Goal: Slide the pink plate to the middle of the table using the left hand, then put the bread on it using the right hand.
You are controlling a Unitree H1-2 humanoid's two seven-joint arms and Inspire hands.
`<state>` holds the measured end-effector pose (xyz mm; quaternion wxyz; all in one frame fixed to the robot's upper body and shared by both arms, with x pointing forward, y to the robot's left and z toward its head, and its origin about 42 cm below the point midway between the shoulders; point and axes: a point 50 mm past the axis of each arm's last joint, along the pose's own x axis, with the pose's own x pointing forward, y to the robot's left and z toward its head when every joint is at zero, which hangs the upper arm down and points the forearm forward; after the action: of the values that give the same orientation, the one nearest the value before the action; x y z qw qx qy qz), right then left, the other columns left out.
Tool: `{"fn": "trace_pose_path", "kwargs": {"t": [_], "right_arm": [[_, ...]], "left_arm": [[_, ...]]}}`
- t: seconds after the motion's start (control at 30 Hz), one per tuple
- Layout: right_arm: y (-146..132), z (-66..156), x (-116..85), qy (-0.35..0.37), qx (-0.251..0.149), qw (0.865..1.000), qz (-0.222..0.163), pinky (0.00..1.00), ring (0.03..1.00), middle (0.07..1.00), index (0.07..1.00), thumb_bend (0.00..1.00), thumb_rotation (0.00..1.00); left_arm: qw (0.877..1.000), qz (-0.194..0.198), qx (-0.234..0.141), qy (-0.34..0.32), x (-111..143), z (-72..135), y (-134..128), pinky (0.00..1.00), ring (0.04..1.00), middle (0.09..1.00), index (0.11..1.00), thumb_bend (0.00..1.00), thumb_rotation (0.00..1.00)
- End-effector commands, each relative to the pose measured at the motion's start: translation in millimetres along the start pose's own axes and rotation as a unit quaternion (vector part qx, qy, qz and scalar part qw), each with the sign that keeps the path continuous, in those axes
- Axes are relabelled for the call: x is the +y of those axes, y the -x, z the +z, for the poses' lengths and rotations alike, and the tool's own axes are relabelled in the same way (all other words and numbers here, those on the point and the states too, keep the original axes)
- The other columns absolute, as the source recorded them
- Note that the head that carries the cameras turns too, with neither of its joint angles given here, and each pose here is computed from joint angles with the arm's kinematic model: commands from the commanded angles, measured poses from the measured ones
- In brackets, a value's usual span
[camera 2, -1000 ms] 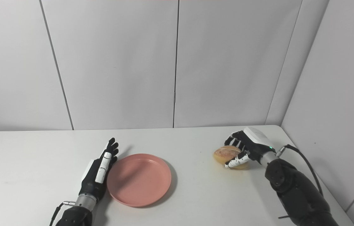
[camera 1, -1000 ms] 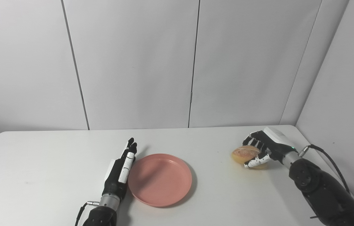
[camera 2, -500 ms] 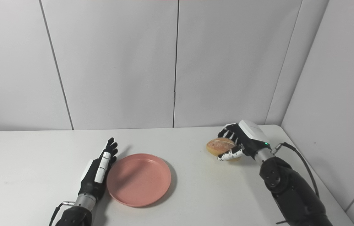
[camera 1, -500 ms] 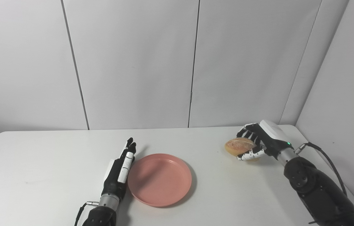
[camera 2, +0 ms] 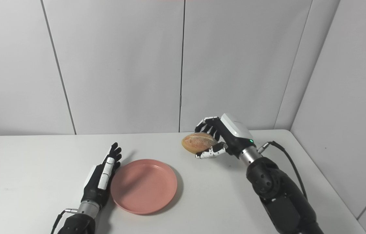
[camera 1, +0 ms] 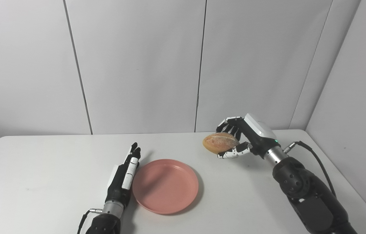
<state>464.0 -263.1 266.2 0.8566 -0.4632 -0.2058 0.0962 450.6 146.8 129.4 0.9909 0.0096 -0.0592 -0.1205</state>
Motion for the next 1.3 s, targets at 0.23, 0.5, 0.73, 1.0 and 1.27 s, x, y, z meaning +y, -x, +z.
{"fn": "trace_pose_path", "kwargs": {"t": [0.23, 0.5, 0.73, 1.0, 1.27], "right_arm": [[-27.4, 46.0, 8.3, -0.006, -0.070, 0.997, -0.008, 0.36, 0.413, 0.489, 0.528, 0.51, 0.00], [-41.1, 74.2, 39.7, -0.007, -0.095, 0.995, 0.021, 0.37, 0.449, 0.476, 0.499, 0.52, 0.00], [-58.8, 84.2, 71.3, -0.035, -0.103, 0.993, 0.041, 0.36, 0.416, 0.455, 0.513, 0.52, 0.00], [-69.8, 95.0, 95.3, -0.002, -0.105, 0.992, 0.070, 0.35, 0.415, 0.455, 0.515, 0.52, 0.00], [-74.9, 91.1, 107.8, 0.035, -0.099, 0.990, 0.092, 0.31, 0.388, 0.445, 0.524, 0.52, 0.00]], "left_arm": [[1.000, 0.004, 0.004, 0.016, 0.7, -6.3, 7.5, 1.00, 1.000, 1.000, 1.000, 0.66, 1.00], [1.000, 0.005, 0.005, 0.015, 1.2, -5.9, 8.6, 1.00, 1.000, 1.000, 1.000, 0.67, 1.00], [1.000, 0.006, 0.006, 0.019, -0.7, -4.5, 9.0, 1.00, 1.000, 1.000, 1.000, 0.68, 1.00], [0.999, 0.023, 0.005, 0.039, -0.3, -2.5, 9.9, 0.99, 1.000, 1.000, 1.000, 0.69, 1.00], [0.999, 0.024, 0.004, 0.044, 0.1, -0.9, 9.9, 0.99, 0.997, 1.000, 1.000, 0.68, 1.00]]}}
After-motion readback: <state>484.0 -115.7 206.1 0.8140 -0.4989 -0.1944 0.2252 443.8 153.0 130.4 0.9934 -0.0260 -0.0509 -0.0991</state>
